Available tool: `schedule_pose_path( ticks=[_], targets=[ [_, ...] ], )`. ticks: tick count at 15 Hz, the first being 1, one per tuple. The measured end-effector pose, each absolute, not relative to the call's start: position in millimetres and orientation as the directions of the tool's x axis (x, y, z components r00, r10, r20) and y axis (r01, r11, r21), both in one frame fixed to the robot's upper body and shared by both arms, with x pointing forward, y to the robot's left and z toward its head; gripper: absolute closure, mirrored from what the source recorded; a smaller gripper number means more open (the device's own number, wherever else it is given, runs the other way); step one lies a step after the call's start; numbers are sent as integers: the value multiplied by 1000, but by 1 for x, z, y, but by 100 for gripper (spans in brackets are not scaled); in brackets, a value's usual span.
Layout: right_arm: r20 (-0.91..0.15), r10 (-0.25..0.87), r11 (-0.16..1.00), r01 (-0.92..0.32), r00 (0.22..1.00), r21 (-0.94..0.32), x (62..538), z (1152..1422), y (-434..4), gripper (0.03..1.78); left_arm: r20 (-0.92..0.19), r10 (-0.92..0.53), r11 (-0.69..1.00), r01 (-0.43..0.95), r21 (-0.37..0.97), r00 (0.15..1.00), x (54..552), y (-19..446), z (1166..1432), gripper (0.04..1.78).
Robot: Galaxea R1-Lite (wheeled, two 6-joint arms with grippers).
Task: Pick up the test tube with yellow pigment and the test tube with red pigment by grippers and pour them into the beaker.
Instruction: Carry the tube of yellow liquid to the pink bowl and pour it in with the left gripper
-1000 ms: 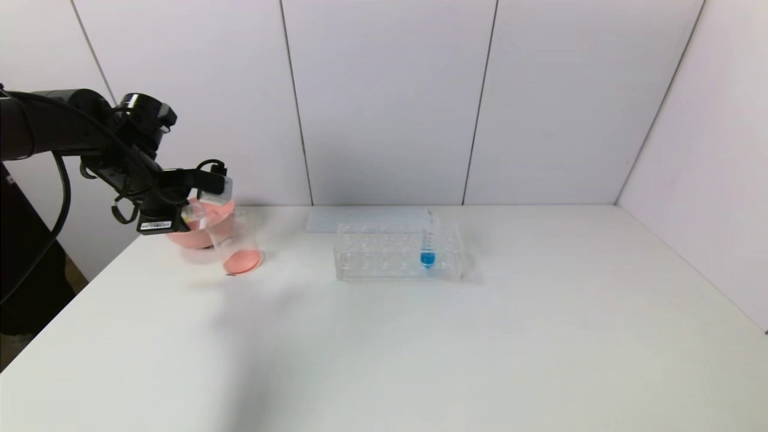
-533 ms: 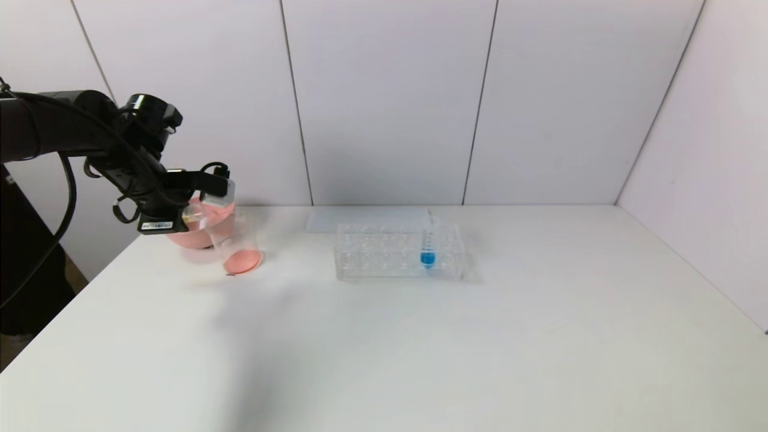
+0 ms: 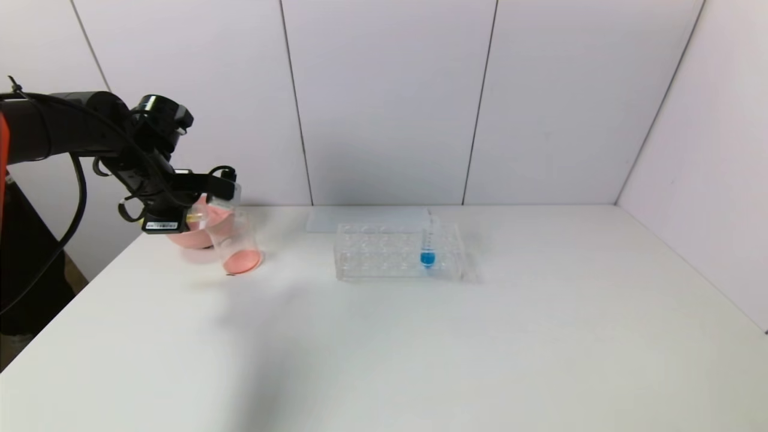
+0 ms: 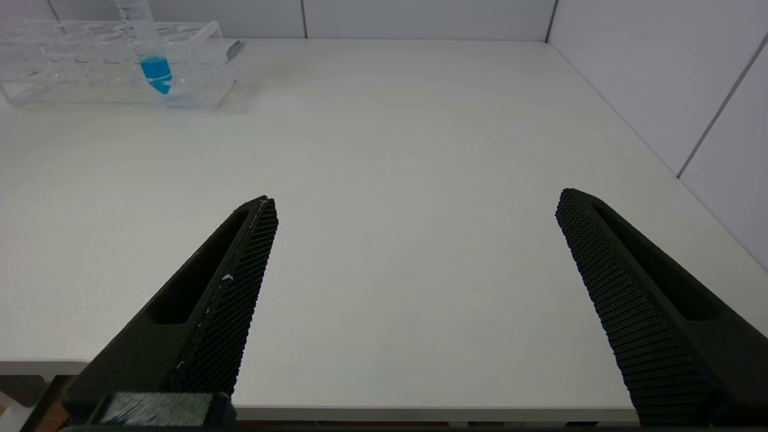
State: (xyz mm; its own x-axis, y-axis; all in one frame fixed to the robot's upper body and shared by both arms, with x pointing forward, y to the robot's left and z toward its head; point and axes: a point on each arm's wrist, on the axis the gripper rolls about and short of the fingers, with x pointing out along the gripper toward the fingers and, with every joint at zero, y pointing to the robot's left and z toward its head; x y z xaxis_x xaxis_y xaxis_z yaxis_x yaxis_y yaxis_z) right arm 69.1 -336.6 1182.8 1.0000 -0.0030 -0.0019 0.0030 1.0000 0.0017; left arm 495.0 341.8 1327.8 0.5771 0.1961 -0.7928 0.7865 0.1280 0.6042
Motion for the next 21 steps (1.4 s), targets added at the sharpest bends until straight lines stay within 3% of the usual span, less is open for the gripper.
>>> schedule_pose_path(
  ticks=[21],
  targets=[
    [-2, -3, 1000, 3, 1000, 1, 69, 1183, -337, 11, -766, 280, 106, 774, 624, 579, 506, 328, 1318, 135]
  ],
)
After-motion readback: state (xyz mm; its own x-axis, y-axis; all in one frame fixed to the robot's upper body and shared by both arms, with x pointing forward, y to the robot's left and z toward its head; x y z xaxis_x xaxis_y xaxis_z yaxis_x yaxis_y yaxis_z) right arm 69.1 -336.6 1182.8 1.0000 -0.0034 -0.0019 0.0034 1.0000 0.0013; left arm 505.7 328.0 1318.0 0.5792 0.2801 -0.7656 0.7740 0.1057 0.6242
